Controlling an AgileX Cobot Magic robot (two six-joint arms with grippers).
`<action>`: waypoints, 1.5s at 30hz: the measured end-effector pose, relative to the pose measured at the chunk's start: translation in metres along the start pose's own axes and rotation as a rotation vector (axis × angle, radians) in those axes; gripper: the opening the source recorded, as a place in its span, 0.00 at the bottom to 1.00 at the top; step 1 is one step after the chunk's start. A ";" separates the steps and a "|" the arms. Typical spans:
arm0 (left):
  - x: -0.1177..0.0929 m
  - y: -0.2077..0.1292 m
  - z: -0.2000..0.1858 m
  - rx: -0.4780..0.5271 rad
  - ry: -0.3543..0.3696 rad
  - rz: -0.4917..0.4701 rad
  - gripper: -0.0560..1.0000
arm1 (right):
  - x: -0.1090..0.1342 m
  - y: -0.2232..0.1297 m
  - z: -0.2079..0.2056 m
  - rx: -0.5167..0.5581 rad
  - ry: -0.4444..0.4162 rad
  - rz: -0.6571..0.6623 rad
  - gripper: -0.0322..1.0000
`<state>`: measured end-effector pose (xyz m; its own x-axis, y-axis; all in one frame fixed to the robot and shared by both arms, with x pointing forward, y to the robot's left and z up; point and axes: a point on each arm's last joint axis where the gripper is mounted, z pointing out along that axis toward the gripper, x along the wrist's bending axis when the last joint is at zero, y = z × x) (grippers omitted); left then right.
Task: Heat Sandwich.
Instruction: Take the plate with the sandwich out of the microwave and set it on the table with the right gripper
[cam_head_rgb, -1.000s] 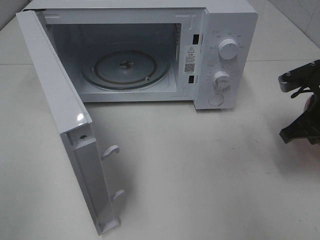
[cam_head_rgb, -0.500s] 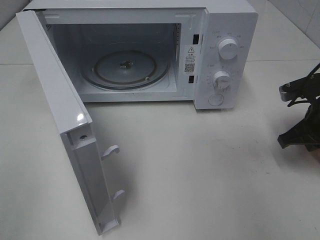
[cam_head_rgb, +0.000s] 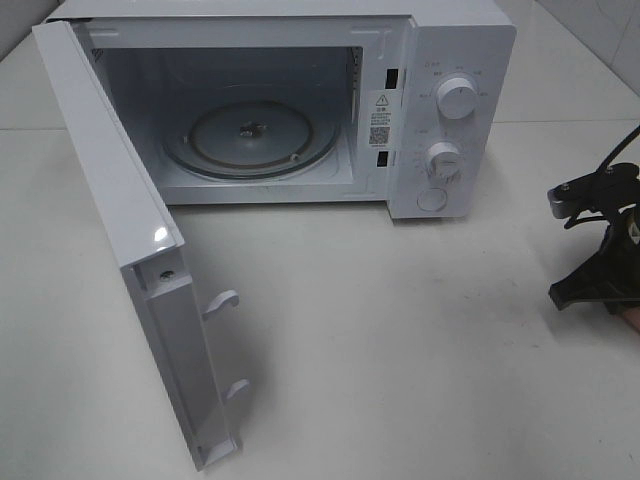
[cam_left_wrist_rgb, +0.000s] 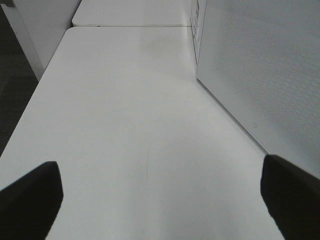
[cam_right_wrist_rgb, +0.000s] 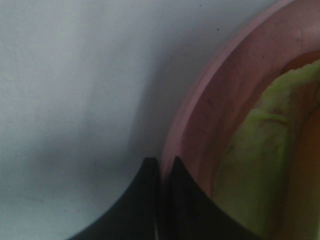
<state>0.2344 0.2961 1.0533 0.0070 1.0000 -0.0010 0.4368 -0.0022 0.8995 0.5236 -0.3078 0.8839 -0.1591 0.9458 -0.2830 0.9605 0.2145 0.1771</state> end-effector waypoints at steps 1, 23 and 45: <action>0.000 0.000 0.000 0.000 0.000 0.000 0.99 | 0.000 0.000 0.000 0.000 0.000 0.000 0.07; 0.000 0.000 0.000 0.000 0.000 0.000 0.99 | -0.007 -0.001 -0.019 -0.020 -0.022 0.033 0.59; 0.000 0.000 0.000 0.000 0.000 0.000 0.99 | -0.009 -0.018 -0.103 -0.114 0.150 0.158 0.78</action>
<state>0.2344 0.2961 1.0533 0.0070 1.0000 -0.0010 0.4368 -0.0022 0.8995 0.4845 -0.2951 0.9804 -0.0494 0.9936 -0.1013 0.9454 0.0792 0.3160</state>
